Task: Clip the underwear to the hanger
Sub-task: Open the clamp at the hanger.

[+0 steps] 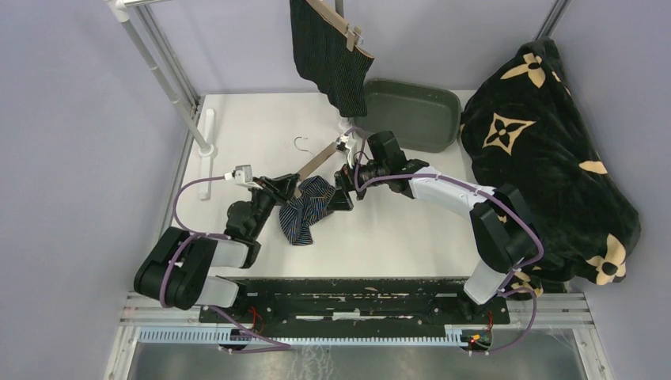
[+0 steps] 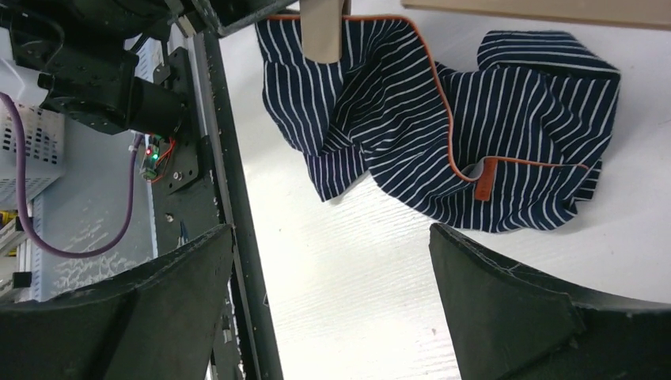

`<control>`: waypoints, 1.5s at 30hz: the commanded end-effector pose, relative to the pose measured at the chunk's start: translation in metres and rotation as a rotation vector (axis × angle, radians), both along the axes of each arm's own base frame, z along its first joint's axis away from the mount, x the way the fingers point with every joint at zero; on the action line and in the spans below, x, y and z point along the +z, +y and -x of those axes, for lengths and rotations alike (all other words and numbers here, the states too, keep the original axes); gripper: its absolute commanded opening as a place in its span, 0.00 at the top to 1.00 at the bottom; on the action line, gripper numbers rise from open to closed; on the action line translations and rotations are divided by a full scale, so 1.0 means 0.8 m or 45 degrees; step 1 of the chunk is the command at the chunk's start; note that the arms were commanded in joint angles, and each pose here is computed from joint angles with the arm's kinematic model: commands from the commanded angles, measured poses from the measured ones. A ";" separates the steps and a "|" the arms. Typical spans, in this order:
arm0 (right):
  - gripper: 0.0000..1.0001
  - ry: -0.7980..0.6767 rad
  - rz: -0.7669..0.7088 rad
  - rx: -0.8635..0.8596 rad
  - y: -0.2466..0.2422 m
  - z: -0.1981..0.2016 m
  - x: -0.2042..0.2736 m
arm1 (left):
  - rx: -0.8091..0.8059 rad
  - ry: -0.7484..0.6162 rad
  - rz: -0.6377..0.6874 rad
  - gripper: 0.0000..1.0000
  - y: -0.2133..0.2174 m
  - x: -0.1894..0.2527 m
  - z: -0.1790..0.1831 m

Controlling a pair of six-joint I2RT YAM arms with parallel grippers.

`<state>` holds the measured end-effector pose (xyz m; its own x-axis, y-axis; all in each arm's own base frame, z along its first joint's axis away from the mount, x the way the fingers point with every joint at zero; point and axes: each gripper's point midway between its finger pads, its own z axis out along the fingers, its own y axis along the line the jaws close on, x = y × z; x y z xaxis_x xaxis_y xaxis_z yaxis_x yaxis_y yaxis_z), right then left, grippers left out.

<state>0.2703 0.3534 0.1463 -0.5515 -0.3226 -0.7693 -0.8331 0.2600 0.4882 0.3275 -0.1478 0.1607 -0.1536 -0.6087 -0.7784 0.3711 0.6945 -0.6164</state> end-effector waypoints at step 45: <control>0.36 -0.093 0.152 -0.516 0.074 -0.192 -0.108 | 0.674 0.420 0.151 0.94 0.130 -0.068 0.057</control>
